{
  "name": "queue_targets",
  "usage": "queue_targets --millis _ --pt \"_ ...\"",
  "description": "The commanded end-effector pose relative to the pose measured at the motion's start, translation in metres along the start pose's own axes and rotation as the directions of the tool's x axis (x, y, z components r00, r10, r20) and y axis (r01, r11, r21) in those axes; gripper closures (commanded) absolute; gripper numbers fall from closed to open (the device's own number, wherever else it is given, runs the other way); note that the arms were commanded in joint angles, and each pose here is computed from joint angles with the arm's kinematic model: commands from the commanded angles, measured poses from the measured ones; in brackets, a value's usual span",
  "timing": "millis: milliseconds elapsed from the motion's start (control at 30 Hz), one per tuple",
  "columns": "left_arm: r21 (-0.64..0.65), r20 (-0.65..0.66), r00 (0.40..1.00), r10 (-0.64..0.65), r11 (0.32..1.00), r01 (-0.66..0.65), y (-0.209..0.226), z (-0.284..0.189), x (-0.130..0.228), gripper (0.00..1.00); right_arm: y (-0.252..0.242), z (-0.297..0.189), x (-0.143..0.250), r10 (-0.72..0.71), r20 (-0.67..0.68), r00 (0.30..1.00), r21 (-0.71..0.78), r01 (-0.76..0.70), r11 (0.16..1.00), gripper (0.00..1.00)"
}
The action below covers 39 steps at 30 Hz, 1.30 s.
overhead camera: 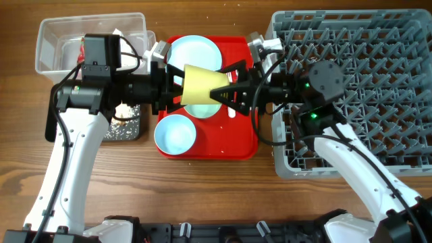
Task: Sort waste into correct bins and load items into the dishwasher rack
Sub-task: 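Hand the yellow cup from the left gripper to the right gripper, then place the yellow cup upside down in the dish rack with the right gripper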
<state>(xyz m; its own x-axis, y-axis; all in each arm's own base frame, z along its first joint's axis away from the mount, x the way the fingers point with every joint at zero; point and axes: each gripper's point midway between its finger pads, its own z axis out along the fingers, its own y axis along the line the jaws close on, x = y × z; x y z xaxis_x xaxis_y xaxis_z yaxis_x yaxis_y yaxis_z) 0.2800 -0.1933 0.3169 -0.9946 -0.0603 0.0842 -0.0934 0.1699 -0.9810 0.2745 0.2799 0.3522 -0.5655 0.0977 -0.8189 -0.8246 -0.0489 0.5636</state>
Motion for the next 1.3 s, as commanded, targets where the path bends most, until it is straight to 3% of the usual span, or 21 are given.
queue_targets --millis 0,200,333,400,433,500,533,600,700,800,1000,1100,1267 --pt "-0.002 0.009 1.000 0.020 1.000 -0.020 -0.004 -0.001 0.000 0.55 -0.004 -0.011 -0.008 -0.008 0.002 1.000 0.010 0.007 1.000 0.95" --pt "-0.063 0.067 0.997 0.041 0.997 -0.037 0.006 -0.002 -0.012 0.53 -0.023 -0.038 -0.015 0.017 0.020 1.000 0.075 -0.018 0.997 0.96" --pt "-0.346 0.316 0.944 0.096 0.938 0.020 0.053 -0.021 -0.056 0.37 -0.096 -0.098 -0.008 0.135 0.119 0.984 0.364 -0.169 0.916 0.96" --pt "-0.540 0.479 0.863 0.160 0.829 0.146 0.089 -0.054 -0.081 0.29 -0.137 -0.131 0.016 0.193 0.163 0.968 0.587 -0.252 0.769 0.96" --pt "-0.609 0.535 0.821 0.199 0.765 0.211 0.103 -0.072 -0.088 0.16 -0.145 -0.143 0.027 0.213 0.171 0.962 0.666 -0.272 0.695 0.96" --pt "-0.673 0.585 0.771 0.250 0.681 0.289 0.118 -0.095 -0.093 0.13 -0.142 -0.162 0.037 0.231 0.175 0.957 0.783 -0.278 0.556 0.96" --pt "-0.679 0.590 0.764 0.259 0.671 0.297 0.119 -0.098 -0.093 0.13 -0.135 -0.170 0.036 0.227 0.164 0.960 0.828 -0.259 0.498 0.96" --pt "-0.687 0.599 0.752 0.274 0.658 0.308 0.120 -0.103 -0.095 0.13 -0.107 -0.206 0.025 0.226 0.145 0.963 0.944 -0.203 0.262 0.96" --pt "-0.687 0.599 0.752 0.274 0.658 0.308 0.120 -0.102 -0.096 0.13 -0.086 -0.245 0.036 0.291 0.156 0.944 0.986 -0.166 0.010 0.96" --pt "-0.687 0.599 0.752 0.274 0.658 0.308 0.120 -0.103 -0.096 0.13 -0.079 -0.266 0.079 0.449 0.165 0.878 0.985 -0.122 -0.123 0.96" --pt "-0.687 0.599 0.752 0.274 0.658 0.308 0.120 -0.103 -0.095 0.12 -0.065 -0.276 0.141 0.702 0.183 0.688 0.978 -0.056 -0.200 0.96" --pt "-0.688 0.599 0.752 0.274 0.658 0.308 0.120 -0.103 -0.096 0.10 -0.058 -0.269 0.151 0.749 0.164 0.642 0.985 -0.062 -0.162 0.96" --pt "-0.687 0.599 0.752 0.274 0.658 0.308 0.120 -0.103 -0.096 0.08 -0.065 -0.272 0.175 0.779 0.169 0.604 0.984 -0.055 -0.171 0.96"
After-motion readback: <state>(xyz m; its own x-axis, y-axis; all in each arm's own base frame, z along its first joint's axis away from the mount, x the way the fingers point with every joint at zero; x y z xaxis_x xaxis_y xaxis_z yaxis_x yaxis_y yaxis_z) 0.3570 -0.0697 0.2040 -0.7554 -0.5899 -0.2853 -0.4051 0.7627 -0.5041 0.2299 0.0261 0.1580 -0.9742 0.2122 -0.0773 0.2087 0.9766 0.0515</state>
